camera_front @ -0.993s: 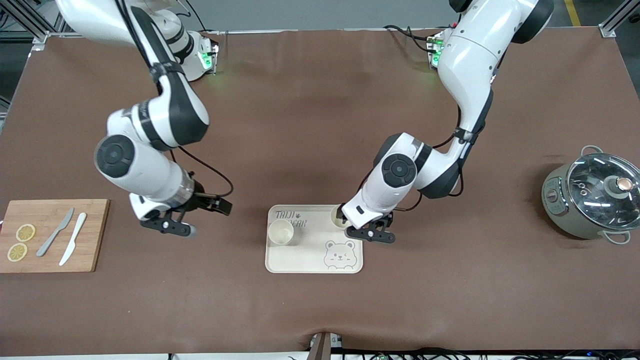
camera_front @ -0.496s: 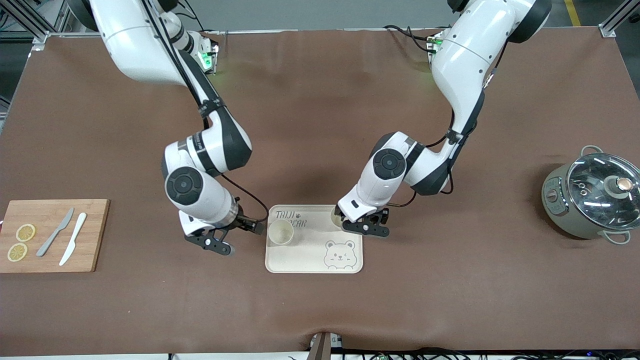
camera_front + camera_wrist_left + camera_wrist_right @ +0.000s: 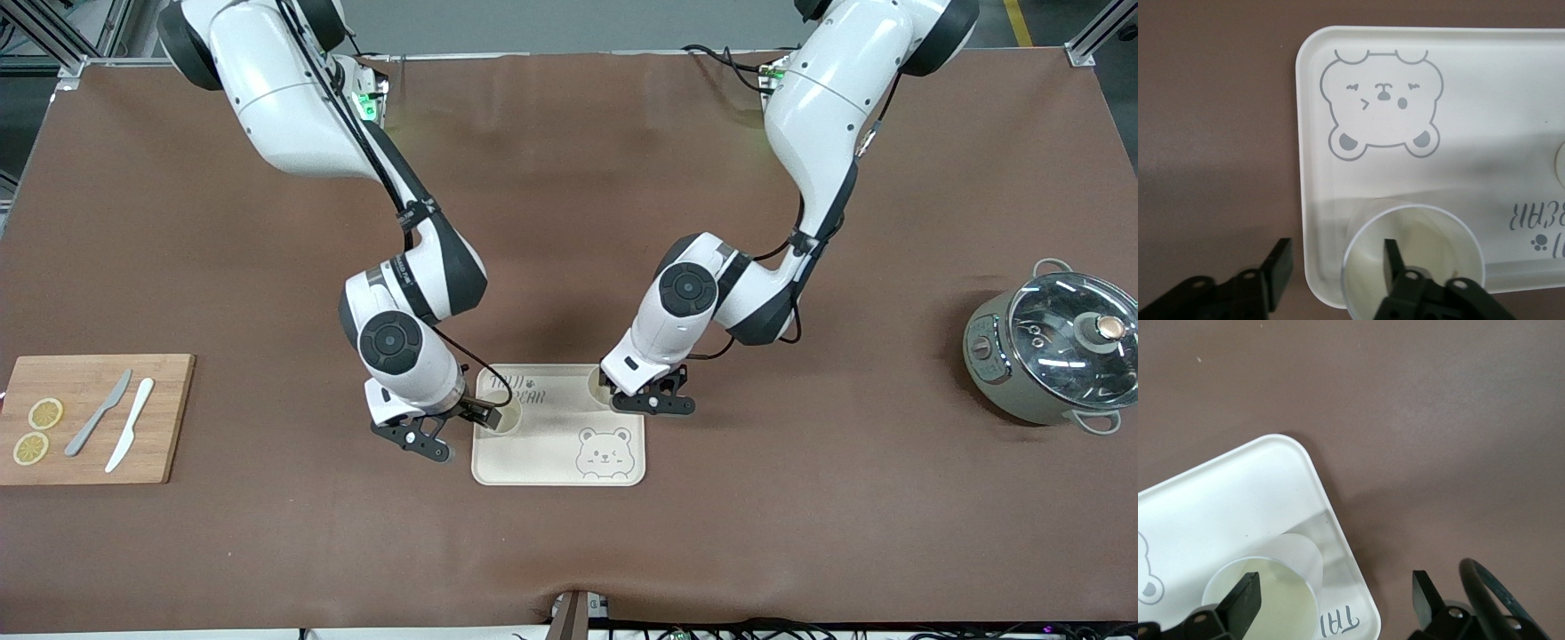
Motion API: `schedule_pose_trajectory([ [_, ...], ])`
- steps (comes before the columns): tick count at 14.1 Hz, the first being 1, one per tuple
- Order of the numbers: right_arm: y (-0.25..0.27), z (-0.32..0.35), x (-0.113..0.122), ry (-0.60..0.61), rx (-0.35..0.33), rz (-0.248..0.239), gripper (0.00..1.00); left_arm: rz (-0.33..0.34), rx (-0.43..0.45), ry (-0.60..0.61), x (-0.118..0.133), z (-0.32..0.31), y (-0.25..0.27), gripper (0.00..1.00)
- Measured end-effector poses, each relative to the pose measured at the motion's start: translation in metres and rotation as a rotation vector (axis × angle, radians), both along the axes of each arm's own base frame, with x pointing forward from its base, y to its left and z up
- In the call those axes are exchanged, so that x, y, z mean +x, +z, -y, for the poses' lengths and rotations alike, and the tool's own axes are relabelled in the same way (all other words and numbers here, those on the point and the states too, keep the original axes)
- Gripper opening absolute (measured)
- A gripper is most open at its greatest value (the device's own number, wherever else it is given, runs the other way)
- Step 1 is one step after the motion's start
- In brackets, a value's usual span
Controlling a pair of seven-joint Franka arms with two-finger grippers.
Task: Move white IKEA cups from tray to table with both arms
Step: 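Lower both grippers around the white cups and close them, then lift both cups off the tray and carry them apart with both grippers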
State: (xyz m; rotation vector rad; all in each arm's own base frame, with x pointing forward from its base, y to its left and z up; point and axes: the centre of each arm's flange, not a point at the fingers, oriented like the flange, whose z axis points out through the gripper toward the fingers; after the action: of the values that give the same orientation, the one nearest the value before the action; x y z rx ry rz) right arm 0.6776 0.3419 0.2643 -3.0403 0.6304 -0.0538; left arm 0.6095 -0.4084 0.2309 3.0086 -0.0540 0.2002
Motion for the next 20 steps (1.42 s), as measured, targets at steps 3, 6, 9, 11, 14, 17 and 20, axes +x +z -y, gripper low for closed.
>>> schedule_pose_trajectory([
  [3, -0.017, -0.011, -0.004, 0.001, 0.001, 0.004, 1.0, -0.002, 0.0, 0.006, -0.001, 0.001, -0.001, 0.28],
  [6, -0.022, -0.017, -0.008, 0.009, 0.0, 0.002, 0.81, -0.002, 0.0, 0.008, -0.001, 0.0, -0.001, 0.03],
  [9, -0.022, -0.026, -0.012, 0.02, 0.0, 0.004, 0.49, -0.007, 0.007, 0.014, 0.0, -0.005, 0.003, 0.04],
  [11, -0.021, -0.027, -0.012, 0.022, 0.0, 0.005, 0.26, -0.013, 0.035, 0.015, -0.004, -0.034, 0.027, 0.04],
  [14, -0.02, -0.027, -0.012, 0.022, 0.0, 0.007, 0.03, -0.007, 0.11, -0.074, -0.028, -0.124, 0.087, 0.04],
  [17, -0.016, -0.024, -0.008, 0.017, 0.0, 0.017, 0.03, -0.01, 0.18, -0.177, -0.062, -0.224, 0.118, 0.04],
  [20, -0.003, -0.009, 0.003, 0.025, -0.01, 0.022, 0.03, -0.051, 0.171, -0.306, -0.085, -0.318, 0.116, 0.04],
])
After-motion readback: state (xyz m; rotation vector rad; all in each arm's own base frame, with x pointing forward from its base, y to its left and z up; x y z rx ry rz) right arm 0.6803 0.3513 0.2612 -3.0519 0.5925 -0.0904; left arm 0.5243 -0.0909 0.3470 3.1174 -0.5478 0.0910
